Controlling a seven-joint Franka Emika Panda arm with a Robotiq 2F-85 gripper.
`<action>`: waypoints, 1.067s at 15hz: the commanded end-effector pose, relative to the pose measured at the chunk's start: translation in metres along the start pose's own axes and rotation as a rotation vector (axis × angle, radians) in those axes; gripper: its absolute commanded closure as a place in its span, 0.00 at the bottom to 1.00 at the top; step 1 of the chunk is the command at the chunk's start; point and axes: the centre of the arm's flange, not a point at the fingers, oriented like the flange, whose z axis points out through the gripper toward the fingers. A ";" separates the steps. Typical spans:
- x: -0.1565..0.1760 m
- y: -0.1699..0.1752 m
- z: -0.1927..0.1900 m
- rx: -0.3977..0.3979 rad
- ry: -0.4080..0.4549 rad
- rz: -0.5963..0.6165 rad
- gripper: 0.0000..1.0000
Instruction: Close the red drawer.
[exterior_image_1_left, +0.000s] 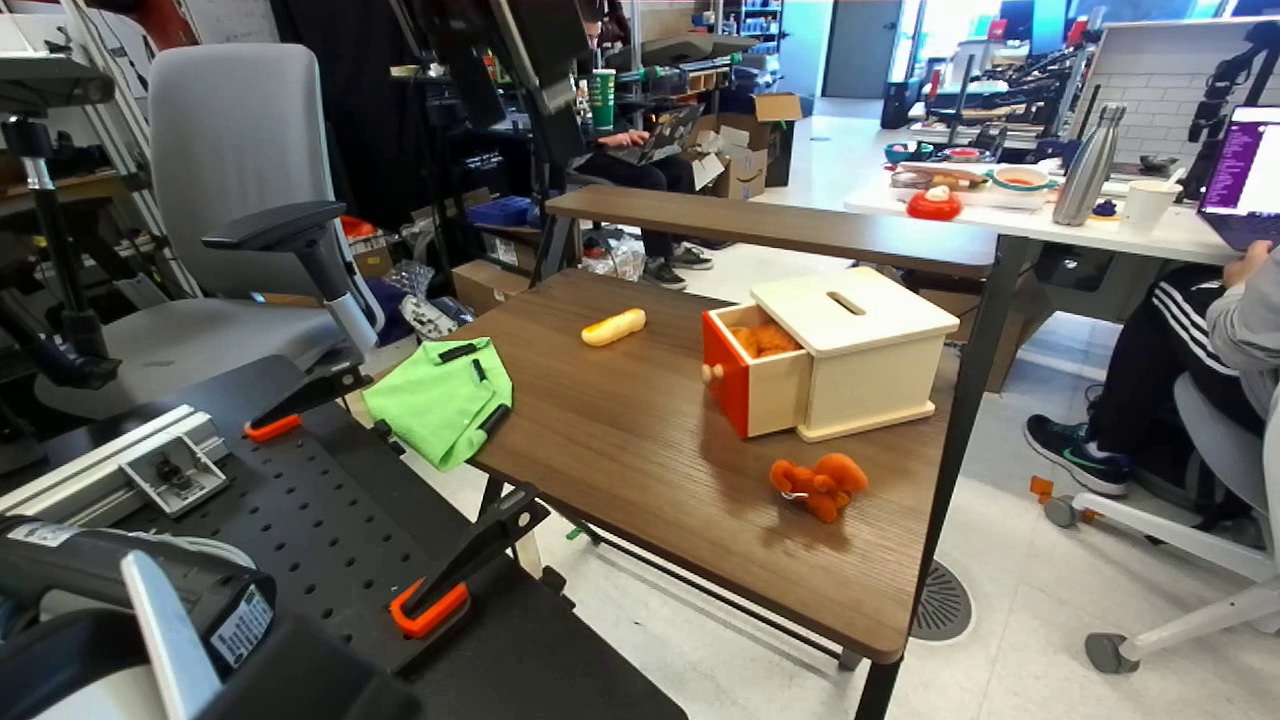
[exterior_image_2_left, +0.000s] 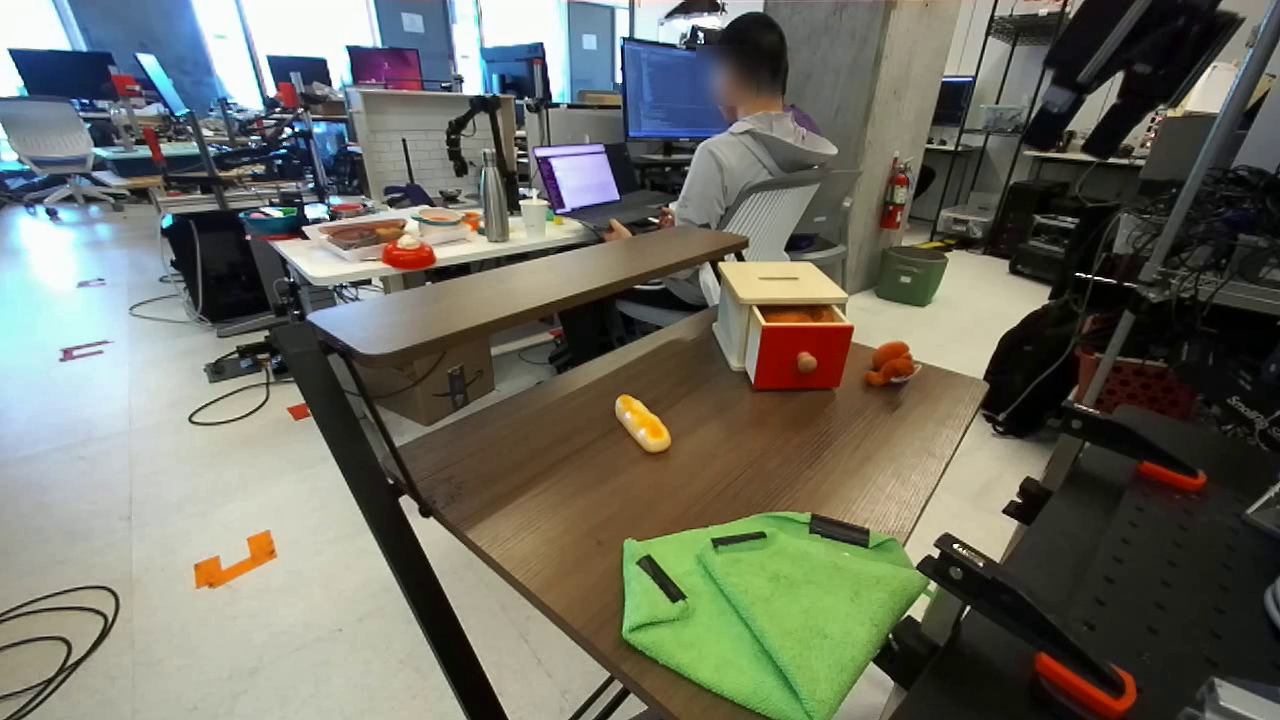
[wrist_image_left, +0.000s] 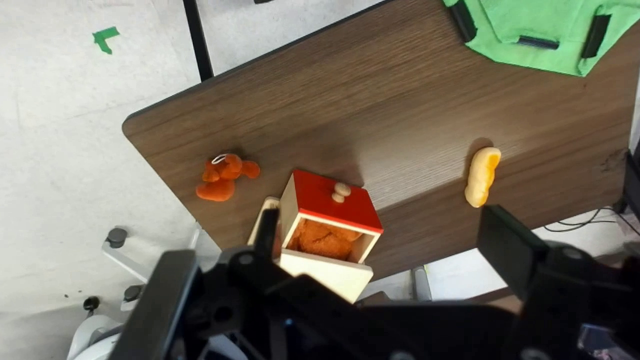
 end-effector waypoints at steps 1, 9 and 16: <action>0.018 -0.010 0.074 0.013 0.006 0.042 0.00; 0.054 -0.027 0.167 0.050 0.037 0.221 0.00; 0.082 -0.009 0.237 0.035 0.014 0.321 0.00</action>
